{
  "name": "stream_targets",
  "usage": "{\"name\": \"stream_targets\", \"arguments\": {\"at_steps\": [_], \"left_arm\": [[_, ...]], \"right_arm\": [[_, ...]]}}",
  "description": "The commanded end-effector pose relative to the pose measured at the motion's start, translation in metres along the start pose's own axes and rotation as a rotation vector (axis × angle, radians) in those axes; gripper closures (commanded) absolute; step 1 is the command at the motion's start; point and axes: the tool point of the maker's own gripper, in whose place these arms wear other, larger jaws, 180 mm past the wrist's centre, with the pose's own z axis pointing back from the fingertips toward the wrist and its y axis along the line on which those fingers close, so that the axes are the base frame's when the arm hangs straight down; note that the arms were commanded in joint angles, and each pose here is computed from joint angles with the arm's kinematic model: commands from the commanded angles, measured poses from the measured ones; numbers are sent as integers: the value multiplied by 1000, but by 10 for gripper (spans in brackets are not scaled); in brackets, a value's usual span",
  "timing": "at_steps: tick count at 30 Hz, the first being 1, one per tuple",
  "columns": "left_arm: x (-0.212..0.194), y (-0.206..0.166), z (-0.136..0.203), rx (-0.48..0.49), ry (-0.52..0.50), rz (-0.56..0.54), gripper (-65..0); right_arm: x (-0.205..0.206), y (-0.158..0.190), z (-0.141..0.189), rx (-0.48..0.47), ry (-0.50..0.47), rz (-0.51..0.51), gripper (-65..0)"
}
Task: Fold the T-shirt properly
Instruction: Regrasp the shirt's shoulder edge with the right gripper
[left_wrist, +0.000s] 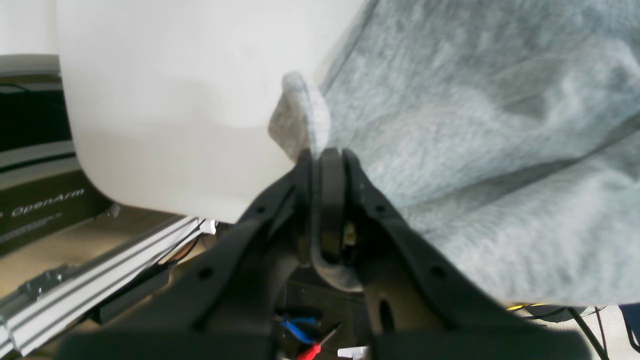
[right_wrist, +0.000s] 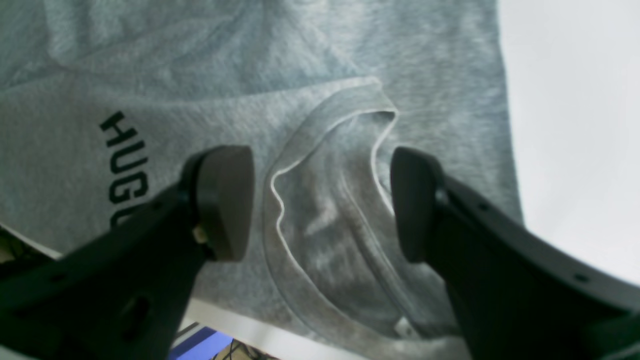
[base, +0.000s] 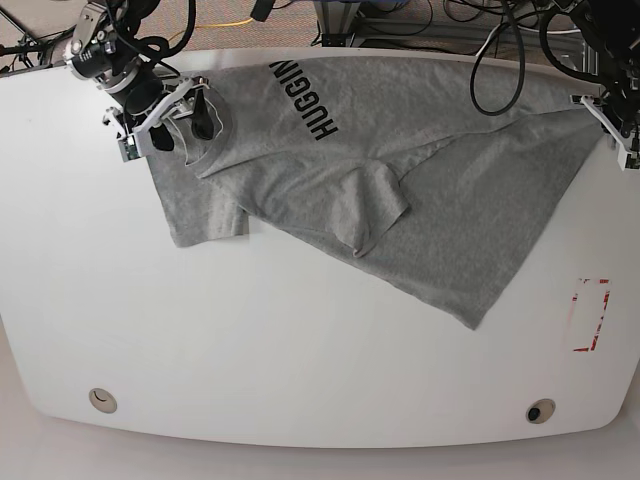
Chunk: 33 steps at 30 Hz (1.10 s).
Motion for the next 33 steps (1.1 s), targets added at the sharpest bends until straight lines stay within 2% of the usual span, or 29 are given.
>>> {"name": "stream_targets", "arguments": {"at_steps": [1,9,21,25,33], "left_arm": [[10,7,5,21,-31,-19,0],[10,7,5,22,-32,-19,0],[10,6,5,21,-31,-19,0],[9,7,5,23,-29,-16,0],[10,6,5,21,-31,-18,0]], "right_arm": [[19,0,-10,17,-38,37,-401],[35,-3,-48,-6,14,144,-401],[50,9,-95,52,62,202,-401],[53,11,-105,62,73,213,-401],[53,36,-116,129,91,263,-395]]}}
